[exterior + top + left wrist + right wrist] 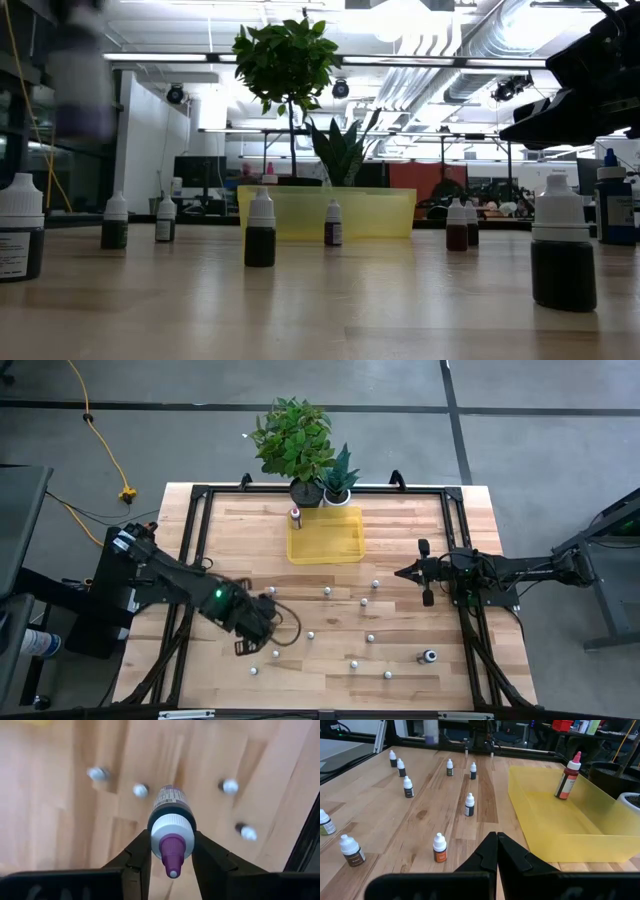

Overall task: Pick & Place food coloring
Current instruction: Put the large purple food coloring bottle into the yellow bin

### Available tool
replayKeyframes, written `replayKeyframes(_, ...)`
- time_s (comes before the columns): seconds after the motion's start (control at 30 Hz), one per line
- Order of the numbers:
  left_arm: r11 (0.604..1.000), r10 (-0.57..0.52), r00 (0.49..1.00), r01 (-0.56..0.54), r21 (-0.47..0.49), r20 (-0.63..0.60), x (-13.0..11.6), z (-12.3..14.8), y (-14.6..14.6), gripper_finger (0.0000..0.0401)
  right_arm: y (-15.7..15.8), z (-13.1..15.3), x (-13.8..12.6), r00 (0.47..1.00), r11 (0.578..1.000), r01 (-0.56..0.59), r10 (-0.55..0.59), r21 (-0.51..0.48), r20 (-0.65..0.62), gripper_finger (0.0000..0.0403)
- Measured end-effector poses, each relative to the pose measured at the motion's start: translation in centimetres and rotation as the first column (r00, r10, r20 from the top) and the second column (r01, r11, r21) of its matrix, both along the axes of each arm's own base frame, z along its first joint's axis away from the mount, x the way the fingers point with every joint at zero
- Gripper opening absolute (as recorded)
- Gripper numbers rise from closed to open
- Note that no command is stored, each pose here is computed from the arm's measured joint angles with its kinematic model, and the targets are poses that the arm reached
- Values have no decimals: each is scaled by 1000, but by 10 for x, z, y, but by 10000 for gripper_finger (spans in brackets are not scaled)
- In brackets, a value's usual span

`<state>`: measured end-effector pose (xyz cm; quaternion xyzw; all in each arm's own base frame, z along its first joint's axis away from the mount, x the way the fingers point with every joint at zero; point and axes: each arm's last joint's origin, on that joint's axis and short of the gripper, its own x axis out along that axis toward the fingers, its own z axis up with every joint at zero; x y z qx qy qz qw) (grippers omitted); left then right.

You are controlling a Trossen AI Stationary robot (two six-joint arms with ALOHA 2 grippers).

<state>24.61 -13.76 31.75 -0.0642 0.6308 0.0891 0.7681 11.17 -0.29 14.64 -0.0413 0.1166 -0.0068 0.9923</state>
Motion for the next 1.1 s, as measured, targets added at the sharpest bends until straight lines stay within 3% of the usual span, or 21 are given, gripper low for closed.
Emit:
replayKeyframes(0.3,993,120,991,-120,-12,60,25,28,58,103,0,0,0,1000,1000,0,0,0,0,0)
replayKeyframes(0.5,974,228,969,-227,-16,99,45,25,105,103,0,0,0,1000,1000,0,0,0,0,0)
replayKeyframes(0.63,950,312,942,-304,-76,123,65,15,133,103,0,0,0,1000,1000,0,0,0,0,0)
replayKeyframes(0.93,845,534,842,-528,-90,74,118,4,197,103,0,0,0,1000,1000,0,0,0,0,0)
replayKeyframes(1.1,761,648,761,-645,-67,42,127,5,227,104,0,0,0,1000,1000,0,0,0,0,0)
